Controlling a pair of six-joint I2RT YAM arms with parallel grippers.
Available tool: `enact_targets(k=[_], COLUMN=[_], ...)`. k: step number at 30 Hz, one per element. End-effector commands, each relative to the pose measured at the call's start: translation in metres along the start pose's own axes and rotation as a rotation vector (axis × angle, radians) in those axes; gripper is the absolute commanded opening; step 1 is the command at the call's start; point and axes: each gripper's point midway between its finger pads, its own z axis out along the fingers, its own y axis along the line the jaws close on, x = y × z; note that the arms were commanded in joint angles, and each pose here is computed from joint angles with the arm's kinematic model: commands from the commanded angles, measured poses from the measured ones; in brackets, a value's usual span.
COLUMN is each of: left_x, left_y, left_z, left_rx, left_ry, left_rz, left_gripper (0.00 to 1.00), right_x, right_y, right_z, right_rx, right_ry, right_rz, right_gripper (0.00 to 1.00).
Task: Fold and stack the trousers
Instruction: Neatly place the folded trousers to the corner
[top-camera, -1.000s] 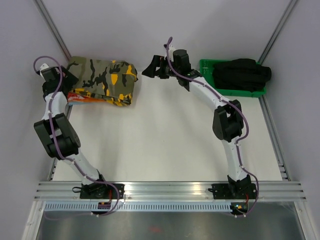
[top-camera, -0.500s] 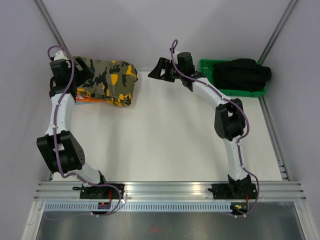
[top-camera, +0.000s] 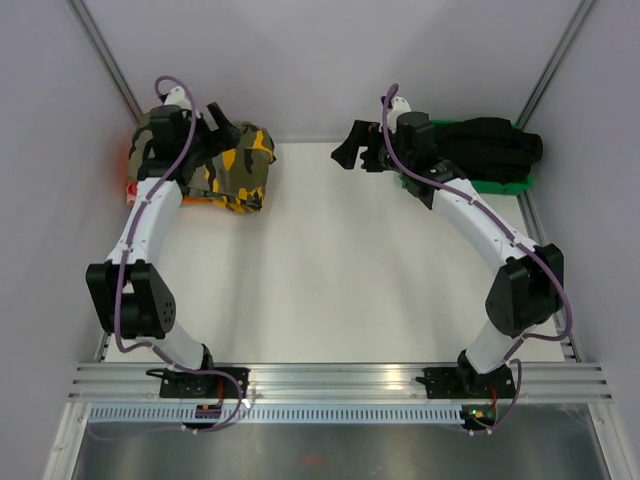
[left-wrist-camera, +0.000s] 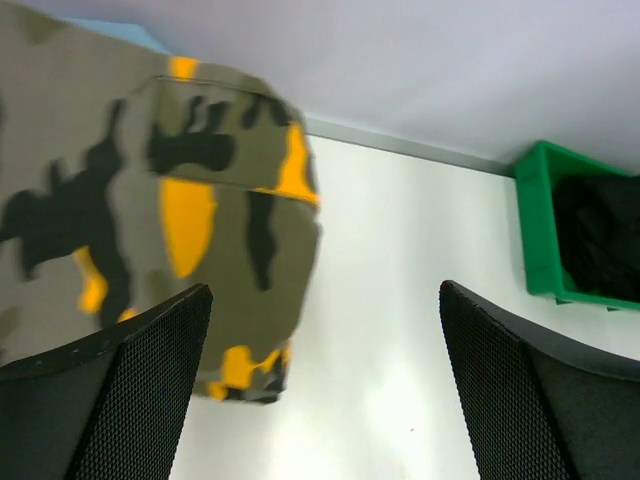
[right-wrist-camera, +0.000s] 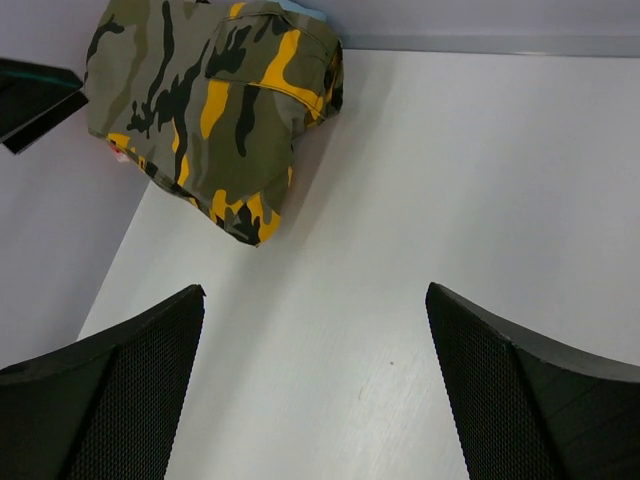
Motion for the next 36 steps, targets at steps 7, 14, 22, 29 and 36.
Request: enact_targets(k=[7, 14, 22, 29, 36], left_x=[0.081, 0.098, 0.098, 0.115, 0.077], left_y=[-0.051, -0.002, 0.018, 0.021, 0.017], left_z=[0.101, 0.133, 0.156, 0.179, 0.188], left_rx=[-0.215, -0.498, -0.563, -0.522, -0.514], left_ry=[0.147, 0.174, 0.157, 0.164, 0.055], left_rz=[0.307, 0.441, 0.621, 0.647, 0.554], left_gripper=[0.99, 0.99, 0.91, 0.46, 0.02], right_x=[0.006, -0.001, 0.01, 0.009, 0.0], right_y=[-0.033, -0.031, -0.036, -0.04, -0.04], right_z=[-0.053, -0.08, -0.094, -0.096, -0.099], right_rx=[0.121, 0.131, 0.15, 0.176, 0.189], right_ry=[-0.041, -0.054, -0.043, -0.038, -0.052], right_rz=[-0.028, -0.046, -0.053, -0.059, -0.074], right_gripper=[0.98, 0.98, 0.98, 0.98, 0.98])
